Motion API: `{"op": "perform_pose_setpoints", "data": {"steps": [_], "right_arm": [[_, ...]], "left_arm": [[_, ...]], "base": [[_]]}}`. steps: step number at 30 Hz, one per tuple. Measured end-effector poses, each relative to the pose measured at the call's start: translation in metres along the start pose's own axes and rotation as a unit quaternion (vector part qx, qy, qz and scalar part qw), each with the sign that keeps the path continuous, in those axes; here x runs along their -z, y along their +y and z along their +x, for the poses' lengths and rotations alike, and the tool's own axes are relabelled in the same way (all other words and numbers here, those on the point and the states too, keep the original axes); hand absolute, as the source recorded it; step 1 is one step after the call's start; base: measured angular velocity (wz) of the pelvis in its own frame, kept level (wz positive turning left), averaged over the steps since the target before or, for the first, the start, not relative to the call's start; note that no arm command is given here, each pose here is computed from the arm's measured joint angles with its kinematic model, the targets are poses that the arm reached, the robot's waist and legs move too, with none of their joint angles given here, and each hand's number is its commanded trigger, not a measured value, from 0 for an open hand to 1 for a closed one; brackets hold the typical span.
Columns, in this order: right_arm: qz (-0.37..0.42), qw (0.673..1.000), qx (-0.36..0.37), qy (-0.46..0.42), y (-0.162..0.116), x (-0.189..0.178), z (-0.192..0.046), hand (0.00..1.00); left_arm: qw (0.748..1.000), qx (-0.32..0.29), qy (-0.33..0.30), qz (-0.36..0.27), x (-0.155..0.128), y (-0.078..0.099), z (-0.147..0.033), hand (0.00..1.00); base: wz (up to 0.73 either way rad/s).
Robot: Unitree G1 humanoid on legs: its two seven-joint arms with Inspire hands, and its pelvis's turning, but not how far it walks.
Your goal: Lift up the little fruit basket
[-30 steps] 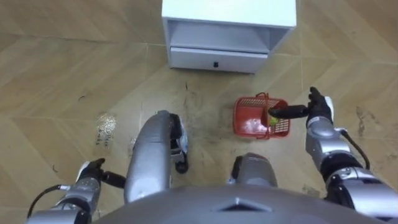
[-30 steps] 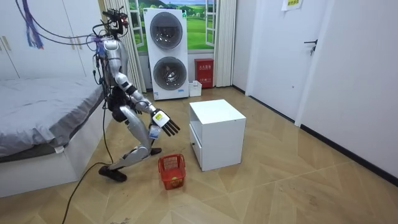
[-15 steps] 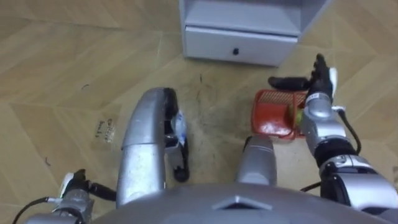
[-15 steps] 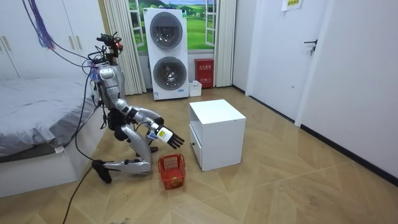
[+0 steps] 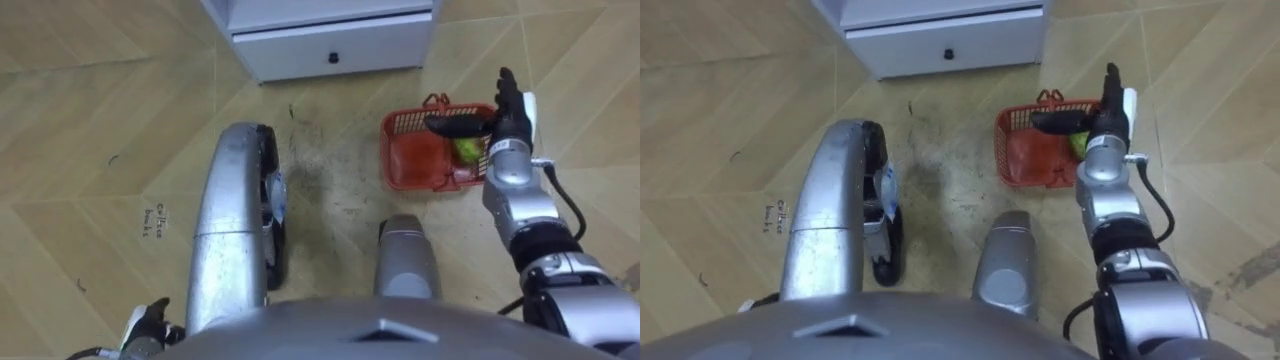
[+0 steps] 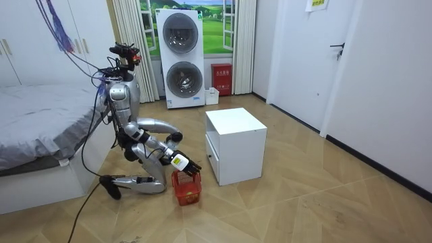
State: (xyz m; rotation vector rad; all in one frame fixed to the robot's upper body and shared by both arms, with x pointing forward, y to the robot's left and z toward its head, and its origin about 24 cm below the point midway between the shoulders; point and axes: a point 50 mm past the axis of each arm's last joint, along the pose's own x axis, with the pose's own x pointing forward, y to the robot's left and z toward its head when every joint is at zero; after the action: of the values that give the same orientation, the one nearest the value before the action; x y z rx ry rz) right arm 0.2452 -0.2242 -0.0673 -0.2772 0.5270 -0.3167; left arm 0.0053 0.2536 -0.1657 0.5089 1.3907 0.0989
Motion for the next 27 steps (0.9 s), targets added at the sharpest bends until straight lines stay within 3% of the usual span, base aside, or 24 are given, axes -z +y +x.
{"op": "perform_pose_setpoints", "data": {"steps": [12, 27], "right_arm": [[-0.006, 1.0, 0.004, 0.006, -0.008, 0.006, -0.001, 0.0], [0.014, 0.998, -0.016, 0.066, -0.008, 0.028, -0.003, 0.0]], "left_arm": [[0.999, 0.023, -0.01, 0.029, -0.003, -0.007, -0.001, 0.0], [0.998, 0.038, -0.04, 0.013, -0.018, -0.009, 0.0, 0.0]], "base": [[0.03], [0.04]]}}
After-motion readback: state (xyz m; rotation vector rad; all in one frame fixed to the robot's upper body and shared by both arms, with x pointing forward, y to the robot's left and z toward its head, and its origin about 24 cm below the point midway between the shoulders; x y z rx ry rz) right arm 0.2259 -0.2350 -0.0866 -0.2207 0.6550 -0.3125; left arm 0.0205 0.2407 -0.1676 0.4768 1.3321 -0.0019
